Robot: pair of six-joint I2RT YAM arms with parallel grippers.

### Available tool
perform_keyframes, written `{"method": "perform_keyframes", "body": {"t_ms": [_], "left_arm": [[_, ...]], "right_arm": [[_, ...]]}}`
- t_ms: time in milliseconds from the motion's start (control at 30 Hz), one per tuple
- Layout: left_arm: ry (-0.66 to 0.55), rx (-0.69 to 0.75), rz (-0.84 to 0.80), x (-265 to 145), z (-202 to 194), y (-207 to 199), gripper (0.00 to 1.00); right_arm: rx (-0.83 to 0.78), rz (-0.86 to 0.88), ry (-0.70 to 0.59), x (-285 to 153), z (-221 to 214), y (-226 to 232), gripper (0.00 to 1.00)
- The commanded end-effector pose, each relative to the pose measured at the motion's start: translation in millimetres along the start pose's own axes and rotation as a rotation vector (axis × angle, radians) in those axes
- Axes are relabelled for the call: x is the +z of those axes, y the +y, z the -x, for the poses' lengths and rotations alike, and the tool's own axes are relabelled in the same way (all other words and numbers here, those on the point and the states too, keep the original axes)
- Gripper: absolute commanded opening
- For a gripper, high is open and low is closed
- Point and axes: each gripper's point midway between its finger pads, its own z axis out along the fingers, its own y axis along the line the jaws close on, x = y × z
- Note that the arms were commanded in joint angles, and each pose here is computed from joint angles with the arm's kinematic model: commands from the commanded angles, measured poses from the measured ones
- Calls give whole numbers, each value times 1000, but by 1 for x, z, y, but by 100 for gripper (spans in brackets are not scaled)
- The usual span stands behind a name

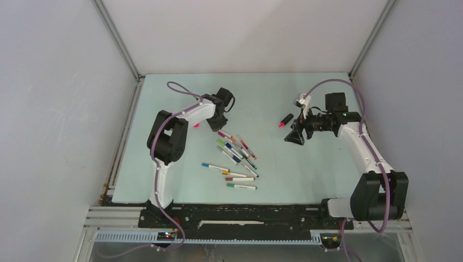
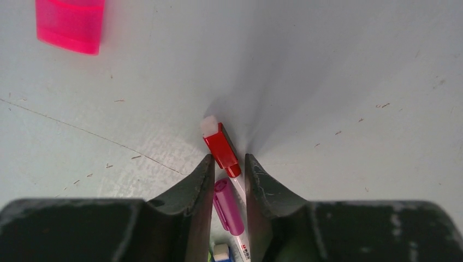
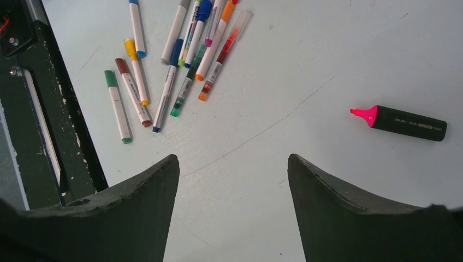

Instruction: Open the pen caps

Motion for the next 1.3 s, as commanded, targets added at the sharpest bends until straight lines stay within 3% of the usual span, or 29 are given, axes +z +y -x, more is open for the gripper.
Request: {"method": "perform_keyframes", "body": {"t_ms": [0, 433, 567, 700, 833, 1033, 1133, 1267], "left_arm": [[-23, -18, 8, 2, 7, -6, 27], [-103, -19, -155, -38, 35, -28, 10], [-116, -38, -280, -60, 44, -40, 1], [-104, -44, -415, -86, 43, -47, 0], [-119, 2, -677, -126, 36, -63, 0], [-197, 146, -1126, -194, 4, -70, 0], [-248, 183, -1290, -225, -13, -72, 0], [-292, 178, -1436, -252, -35, -79, 0]], "right_arm": [[-48, -11, -19, -8, 10, 1, 75], [-49, 36, -33, -11, 11, 10, 74], [-66, 91, -55, -11, 12, 21, 74], [-125, 203, -89, -11, 12, 47, 74], [-145, 275, -136, -8, 20, 64, 74], [102, 299, -210, 9, 49, 62, 73], [310, 281, -235, 21, 61, 60, 74], [424, 263, -253, 41, 71, 64, 80]]}}
